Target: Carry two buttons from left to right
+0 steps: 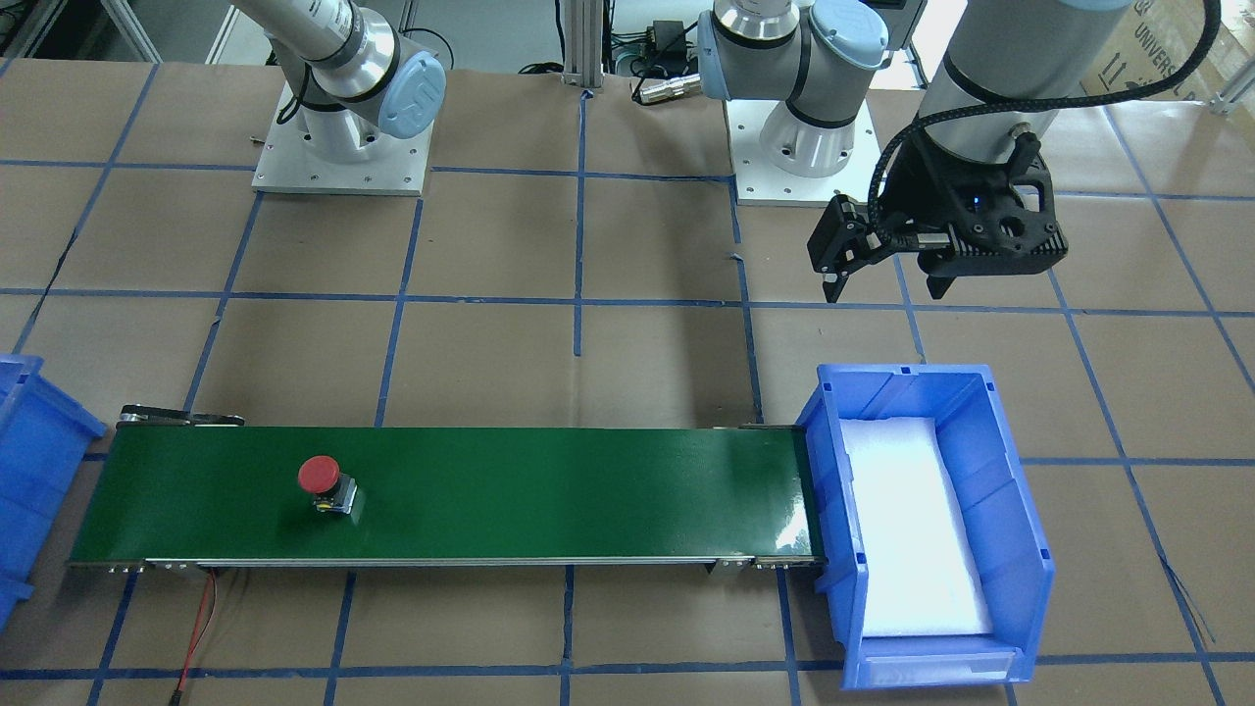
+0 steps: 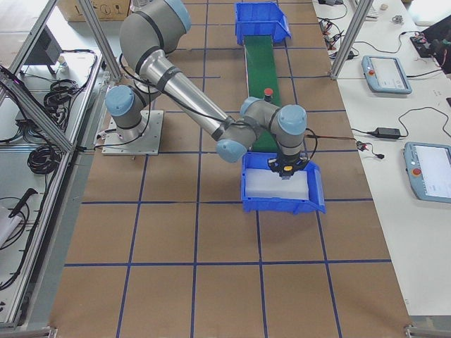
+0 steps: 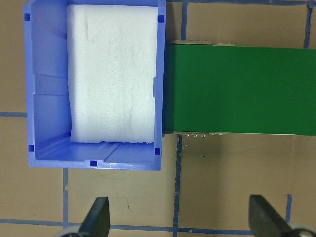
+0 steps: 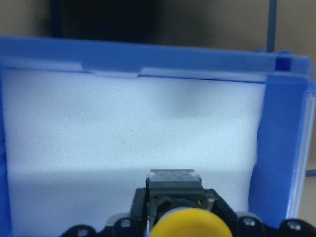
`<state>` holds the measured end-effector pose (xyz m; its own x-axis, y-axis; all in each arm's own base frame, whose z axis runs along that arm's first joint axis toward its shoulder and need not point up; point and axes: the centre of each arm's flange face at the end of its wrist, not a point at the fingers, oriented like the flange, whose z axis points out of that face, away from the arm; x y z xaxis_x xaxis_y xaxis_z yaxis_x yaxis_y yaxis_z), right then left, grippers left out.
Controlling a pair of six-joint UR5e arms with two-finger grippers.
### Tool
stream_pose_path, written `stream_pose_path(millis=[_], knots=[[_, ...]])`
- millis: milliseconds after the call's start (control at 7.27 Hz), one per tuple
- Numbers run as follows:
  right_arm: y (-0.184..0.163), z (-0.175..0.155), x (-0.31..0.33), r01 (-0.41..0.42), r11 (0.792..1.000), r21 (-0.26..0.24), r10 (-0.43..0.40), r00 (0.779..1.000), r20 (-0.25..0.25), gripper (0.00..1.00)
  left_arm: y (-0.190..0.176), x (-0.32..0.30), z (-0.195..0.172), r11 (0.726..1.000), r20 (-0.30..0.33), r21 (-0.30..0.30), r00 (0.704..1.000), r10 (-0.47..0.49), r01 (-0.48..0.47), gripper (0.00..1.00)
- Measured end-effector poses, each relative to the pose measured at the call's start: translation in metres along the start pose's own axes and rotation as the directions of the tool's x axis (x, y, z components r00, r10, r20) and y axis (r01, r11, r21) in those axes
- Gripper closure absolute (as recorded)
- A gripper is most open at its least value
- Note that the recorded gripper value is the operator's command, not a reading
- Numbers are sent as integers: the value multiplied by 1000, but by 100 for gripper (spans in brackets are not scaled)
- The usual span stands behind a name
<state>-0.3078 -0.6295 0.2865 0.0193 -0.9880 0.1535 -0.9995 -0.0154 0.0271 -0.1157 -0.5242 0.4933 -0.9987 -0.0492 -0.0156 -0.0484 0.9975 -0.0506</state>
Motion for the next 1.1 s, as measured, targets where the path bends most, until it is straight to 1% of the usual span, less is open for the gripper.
stream_pose_path(millis=[138, 275, 550, 688, 826, 963, 1101], knots=[[13, 25, -3, 15, 1000, 4, -15, 1000, 9, 17, 0, 0, 0, 1000, 0, 0, 1000, 0, 0, 0], [17, 38, -6, 21, 1000, 15, -21, 999, 26, 0, 0, 0, 0, 1000, 0, 1, 1000, 0, 0, 0], [17, 46, -10, 19, 999, 43, -22, 998, 61, 0, 0, 0, 0, 1000, 1, 2, 1000, 0, 0, 0], [16, 44, -10, 18, 999, 46, -21, 998, 64, 0, 0, 0, 0, 1000, 1, 3, 1000, 0, 0, 0], [14, 36, -7, 18, 999, 40, -20, 998, 56, 1, 0, 0, 0, 1000, 1, 3, 1000, 1, -1, 0], [3, 20, -3, 24, 999, 37, -26, 998, 49, 3, 0, 0, 0, 1000, 1, 4, 1000, 1, -1, 0], [-23, -5, 5, 45, 998, 44, -47, 998, 48, 2, 0, 0, 0, 1000, 1, 4, 1000, 2, -2, 0]])
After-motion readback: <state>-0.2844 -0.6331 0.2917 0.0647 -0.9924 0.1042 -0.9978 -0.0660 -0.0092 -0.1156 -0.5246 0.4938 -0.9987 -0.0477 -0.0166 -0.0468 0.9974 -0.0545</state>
